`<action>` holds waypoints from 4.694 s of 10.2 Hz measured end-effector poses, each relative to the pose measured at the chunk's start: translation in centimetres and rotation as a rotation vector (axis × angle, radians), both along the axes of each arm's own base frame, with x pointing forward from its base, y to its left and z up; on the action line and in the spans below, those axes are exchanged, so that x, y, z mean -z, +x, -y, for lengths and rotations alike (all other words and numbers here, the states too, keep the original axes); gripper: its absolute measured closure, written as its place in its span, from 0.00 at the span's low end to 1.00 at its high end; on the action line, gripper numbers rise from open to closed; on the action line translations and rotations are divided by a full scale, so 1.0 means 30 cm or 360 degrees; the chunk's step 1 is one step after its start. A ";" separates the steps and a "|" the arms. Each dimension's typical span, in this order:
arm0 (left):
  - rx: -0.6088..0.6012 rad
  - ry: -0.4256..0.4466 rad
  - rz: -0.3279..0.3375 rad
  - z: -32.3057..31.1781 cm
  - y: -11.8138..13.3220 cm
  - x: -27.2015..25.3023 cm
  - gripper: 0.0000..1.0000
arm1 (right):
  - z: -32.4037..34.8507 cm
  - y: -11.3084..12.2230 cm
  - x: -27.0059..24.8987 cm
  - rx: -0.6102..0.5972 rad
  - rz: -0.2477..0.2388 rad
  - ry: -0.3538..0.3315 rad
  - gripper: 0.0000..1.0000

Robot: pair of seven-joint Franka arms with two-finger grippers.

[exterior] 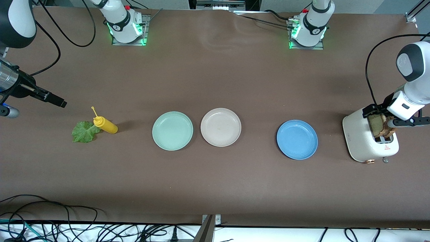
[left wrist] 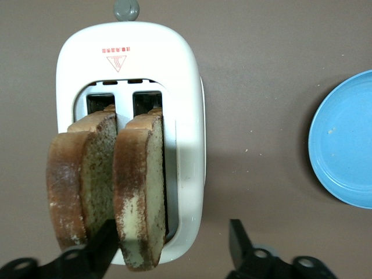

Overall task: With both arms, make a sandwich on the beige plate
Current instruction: 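Lower the left gripper onto a toaster bread slice and lift it out, then carry the bread slice with the left gripper onto the beige plate, then release the bread with the left gripper while the right gripper reaches the lettuce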

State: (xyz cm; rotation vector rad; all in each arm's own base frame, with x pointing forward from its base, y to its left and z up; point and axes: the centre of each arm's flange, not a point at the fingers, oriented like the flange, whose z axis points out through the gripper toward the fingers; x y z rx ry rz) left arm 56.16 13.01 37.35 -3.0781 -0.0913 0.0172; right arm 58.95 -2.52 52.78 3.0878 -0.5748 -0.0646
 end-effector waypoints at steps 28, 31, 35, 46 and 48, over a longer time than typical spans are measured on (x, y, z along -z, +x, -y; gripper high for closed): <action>0.0148 -0.1347 -0.0288 1.038 -0.065 0.126 0.91 | 0.029 -0.002 0.002 -0.0013 -0.0005 0.0000 0.00; 0.0167 -0.1503 -0.0360 1.272 -0.021 0.203 0.91 | 0.029 -0.003 0.003 -0.0013 -0.0006 0.0000 0.00; 0.0143 -0.1601 -0.0330 1.438 0.069 0.284 0.91 | 0.029 -0.003 0.002 -0.0014 -0.0006 0.0000 0.00; 0.0272 -0.1544 -0.0171 1.599 0.065 0.465 0.91 | 0.077 0.013 0.068 -0.0080 -0.0060 -0.0001 0.00; 0.0351 -0.1544 -0.0128 1.585 0.071 0.478 0.91 | 0.104 0.027 0.136 -0.0059 -0.0118 -0.0007 0.00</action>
